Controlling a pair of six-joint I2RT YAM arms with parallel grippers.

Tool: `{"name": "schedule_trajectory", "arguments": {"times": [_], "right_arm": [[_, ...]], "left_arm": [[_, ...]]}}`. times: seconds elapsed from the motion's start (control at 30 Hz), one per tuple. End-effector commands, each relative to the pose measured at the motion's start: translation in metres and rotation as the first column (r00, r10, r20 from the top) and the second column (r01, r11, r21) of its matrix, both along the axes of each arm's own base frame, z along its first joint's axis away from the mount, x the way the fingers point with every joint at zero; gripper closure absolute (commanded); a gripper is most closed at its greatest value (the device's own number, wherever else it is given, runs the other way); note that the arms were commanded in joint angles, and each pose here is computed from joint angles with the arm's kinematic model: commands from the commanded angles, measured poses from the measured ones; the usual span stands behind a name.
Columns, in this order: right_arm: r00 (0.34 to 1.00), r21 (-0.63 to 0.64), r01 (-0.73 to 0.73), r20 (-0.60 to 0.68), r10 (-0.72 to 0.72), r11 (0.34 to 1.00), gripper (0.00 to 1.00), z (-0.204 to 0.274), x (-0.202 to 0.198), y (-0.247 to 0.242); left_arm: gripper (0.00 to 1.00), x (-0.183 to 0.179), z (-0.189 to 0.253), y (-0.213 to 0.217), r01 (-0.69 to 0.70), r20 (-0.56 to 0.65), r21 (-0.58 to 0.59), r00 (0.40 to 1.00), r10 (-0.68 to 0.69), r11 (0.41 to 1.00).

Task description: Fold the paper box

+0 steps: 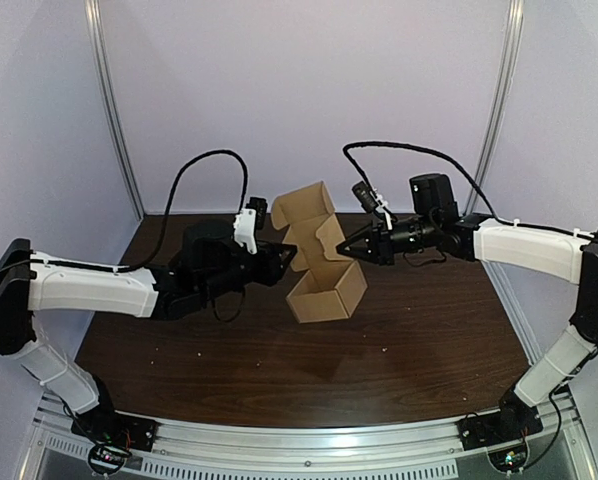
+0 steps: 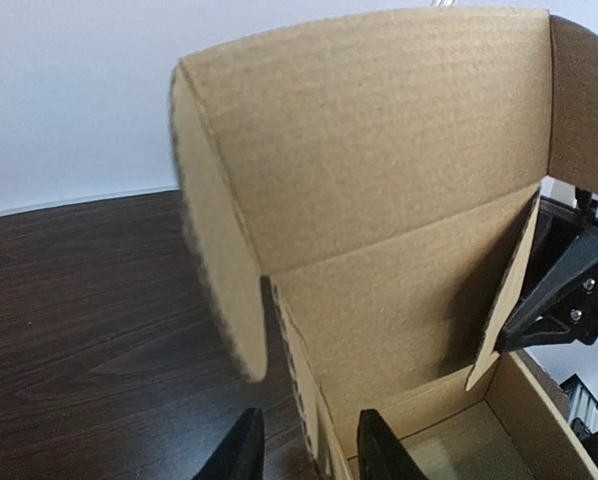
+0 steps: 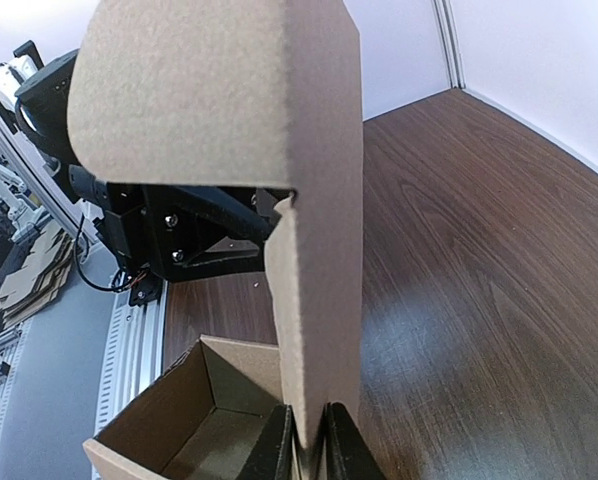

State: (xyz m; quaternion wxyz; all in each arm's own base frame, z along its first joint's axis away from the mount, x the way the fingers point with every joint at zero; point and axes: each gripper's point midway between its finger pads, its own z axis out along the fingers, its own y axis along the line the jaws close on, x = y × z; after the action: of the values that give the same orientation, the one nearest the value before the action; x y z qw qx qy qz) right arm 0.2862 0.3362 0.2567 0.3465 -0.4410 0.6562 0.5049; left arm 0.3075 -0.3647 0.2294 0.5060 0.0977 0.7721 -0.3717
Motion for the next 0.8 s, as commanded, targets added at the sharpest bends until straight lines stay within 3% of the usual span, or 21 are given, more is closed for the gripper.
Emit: {"name": "schedule_trajectory", "arguments": {"times": [0.0, 0.33, 0.57, 0.77], "right_arm": [[1.0, 0.014, -0.022, 0.003, 0.022, 1.0, 0.87, 0.006, -0.01, -0.002], [1.0, -0.029, -0.03, 0.001, 0.03, 0.999, 0.84, 0.002, -0.012, -0.003], [0.998, -0.105, -0.068, -0.008, 0.067, 0.992, 0.55, -0.006, -0.022, -0.011], [0.993, -0.183, -0.118, -0.004, 0.119, 0.976, 0.42, 0.051, -0.04, -0.027]], "left_arm": [[0.7, 0.003, 0.022, -0.02, 0.085, 0.056, -0.066, 0.995, -0.082, 0.994], [0.89, 0.009, 0.021, -0.014, 0.044, 0.069, -0.029, 0.997, -0.042, 0.999], [0.95, 0.013, 0.009, -0.003, -0.001, 0.085, 0.062, 0.996, -0.005, 0.998], [0.97, 0.017, -0.018, 0.007, -0.036, 0.117, 0.191, 0.993, 0.014, 0.981]]}}
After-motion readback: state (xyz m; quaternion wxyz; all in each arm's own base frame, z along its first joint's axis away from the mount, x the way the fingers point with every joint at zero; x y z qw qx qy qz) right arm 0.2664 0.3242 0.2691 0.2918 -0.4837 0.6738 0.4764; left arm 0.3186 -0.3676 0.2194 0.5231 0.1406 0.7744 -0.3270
